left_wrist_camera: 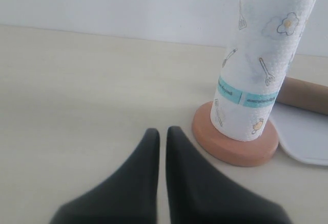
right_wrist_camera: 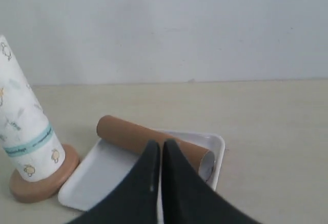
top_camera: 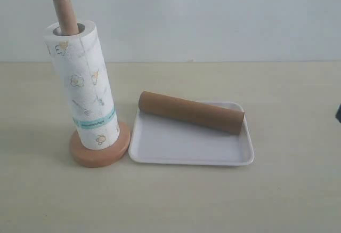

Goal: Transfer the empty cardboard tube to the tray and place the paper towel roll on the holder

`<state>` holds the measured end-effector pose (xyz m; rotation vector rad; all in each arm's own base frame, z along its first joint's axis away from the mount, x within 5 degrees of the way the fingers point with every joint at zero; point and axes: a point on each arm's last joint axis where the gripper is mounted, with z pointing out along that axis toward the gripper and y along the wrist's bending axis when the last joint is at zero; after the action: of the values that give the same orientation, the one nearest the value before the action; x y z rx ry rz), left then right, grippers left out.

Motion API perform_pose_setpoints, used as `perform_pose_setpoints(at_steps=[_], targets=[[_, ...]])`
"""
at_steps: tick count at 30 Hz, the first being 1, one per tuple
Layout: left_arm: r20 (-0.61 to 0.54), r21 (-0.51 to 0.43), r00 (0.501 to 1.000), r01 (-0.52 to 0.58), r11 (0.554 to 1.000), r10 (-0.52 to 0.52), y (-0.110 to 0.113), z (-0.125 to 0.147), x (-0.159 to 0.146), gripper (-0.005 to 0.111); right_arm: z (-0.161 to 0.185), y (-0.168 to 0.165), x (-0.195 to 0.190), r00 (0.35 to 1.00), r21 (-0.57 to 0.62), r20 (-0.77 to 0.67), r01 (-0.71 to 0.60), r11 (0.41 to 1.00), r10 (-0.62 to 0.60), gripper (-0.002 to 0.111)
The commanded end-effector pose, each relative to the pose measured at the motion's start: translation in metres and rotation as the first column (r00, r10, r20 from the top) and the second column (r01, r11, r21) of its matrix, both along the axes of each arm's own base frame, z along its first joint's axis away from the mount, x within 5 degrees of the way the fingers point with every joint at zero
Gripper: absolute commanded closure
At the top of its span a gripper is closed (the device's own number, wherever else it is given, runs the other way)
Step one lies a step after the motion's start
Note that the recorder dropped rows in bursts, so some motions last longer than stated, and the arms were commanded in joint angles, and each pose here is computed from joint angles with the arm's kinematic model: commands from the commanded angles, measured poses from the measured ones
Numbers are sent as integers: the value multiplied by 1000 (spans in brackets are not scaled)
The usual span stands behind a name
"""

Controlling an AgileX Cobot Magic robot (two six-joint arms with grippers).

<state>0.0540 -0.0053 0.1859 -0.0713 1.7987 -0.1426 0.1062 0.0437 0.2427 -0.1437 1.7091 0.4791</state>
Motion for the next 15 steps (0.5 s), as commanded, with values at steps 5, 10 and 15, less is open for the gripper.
perform_pose_setpoints(at_steps=[5, 10, 15], targets=[[5, -15, 1000, -2, 1000, 2, 0, -1, 0, 103, -19, -13, -38, 970, 97, 241, -6, 995, -17, 107], [5, -15, 1000, -2, 1000, 2, 0, -1, 0, 103, -23, -16, -39, 977, 87, 207, 21, 996, -39, 107], [5, -15, 1000, -2, 1000, 2, 0, -1, 0, 103, -45, -24, -38, 991, 26, -27, 129, 991, -129, 107]])
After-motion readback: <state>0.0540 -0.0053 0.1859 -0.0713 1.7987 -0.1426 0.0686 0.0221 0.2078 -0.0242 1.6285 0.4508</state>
